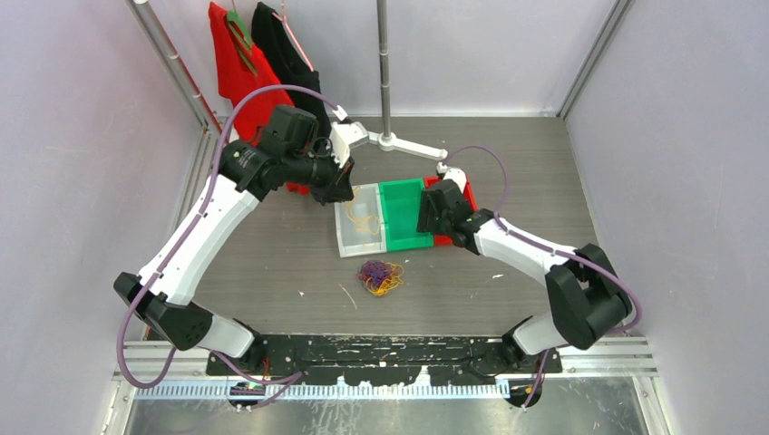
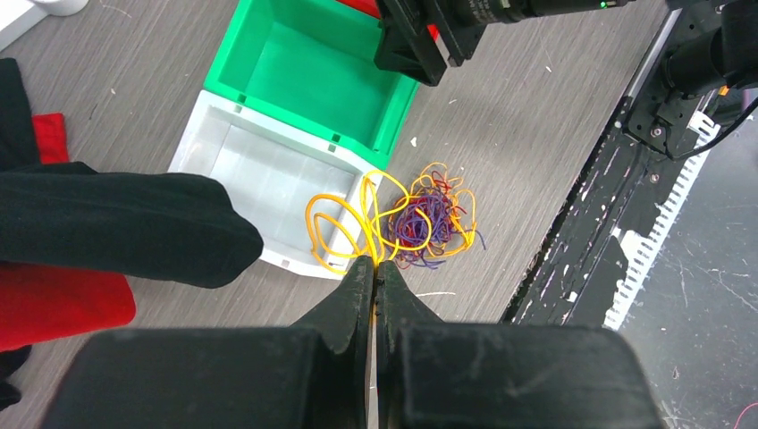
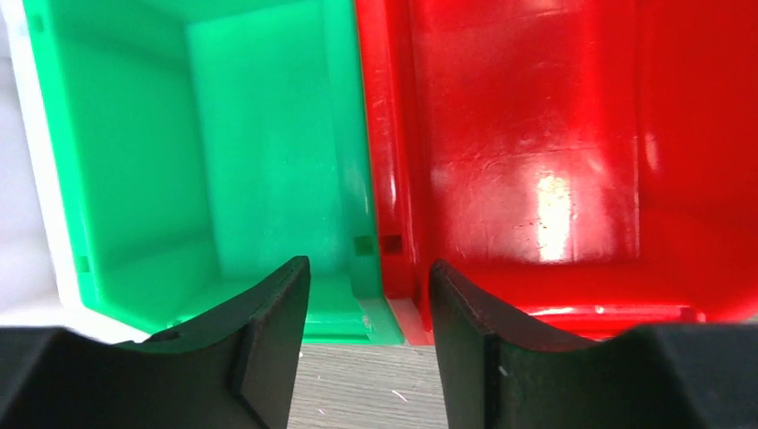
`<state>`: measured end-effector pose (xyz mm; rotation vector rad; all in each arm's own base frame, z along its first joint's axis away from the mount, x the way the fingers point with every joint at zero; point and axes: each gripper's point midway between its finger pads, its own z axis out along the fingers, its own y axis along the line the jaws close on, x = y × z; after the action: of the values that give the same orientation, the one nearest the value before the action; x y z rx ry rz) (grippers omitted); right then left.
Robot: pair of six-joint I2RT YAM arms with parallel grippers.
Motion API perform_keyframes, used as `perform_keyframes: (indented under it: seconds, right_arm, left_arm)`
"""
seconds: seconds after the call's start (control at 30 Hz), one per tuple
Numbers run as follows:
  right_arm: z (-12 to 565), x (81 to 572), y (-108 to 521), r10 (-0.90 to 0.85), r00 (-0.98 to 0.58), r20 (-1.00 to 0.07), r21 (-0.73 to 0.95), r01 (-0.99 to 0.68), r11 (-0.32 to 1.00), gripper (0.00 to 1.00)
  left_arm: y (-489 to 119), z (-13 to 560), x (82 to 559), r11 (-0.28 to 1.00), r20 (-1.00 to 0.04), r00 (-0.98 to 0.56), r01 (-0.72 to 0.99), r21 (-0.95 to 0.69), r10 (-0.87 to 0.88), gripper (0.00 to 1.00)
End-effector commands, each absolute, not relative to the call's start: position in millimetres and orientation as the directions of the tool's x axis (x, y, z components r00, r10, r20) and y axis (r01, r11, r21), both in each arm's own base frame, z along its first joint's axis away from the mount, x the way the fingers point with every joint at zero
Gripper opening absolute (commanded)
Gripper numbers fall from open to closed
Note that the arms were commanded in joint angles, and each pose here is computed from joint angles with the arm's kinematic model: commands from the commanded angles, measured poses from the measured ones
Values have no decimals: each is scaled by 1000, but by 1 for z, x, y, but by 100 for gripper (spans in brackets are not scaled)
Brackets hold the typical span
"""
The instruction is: Untangle the cables
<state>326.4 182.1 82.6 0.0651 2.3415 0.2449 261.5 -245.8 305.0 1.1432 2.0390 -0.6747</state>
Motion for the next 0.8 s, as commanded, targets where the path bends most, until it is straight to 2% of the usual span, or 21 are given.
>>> perform_keyframes:
  seconds: [0.0, 0.13, 0.3, 0.4, 0.57, 0.77]
  right_arm:
    - [99, 338, 211, 165, -668, -725, 292, -82, 953, 54]
    - [108, 336, 239, 169, -660, -732, 333, -130, 934, 52]
    - [122, 331, 252, 181, -649, -739, 356, -148, 923, 54]
    - [136, 330, 234, 196, -607, -770, 332, -119, 936, 71]
    - [169, 322, 187, 313, -534, -786, 395, -45, 917, 75]
    - [203, 306, 124, 428, -393, -814, 415, 124, 901, 73]
  left_arm:
    - [-246, 335, 253, 448, -829, -300, 891, -67, 471, 0]
    - [-248, 336, 254, 447, -832, -300, 892, -71, 466, 0]
    - [-254, 332, 257, 440, -831, -315, 893, -95, 459, 0]
    - [-261, 329, 260, 428, -836, -320, 896, -115, 446, 0]
    - [-284, 331, 268, 386, -851, -345, 903, -187, 397, 0]
    - [-326, 321, 274, 313, -828, -382, 912, -265, 412, 0]
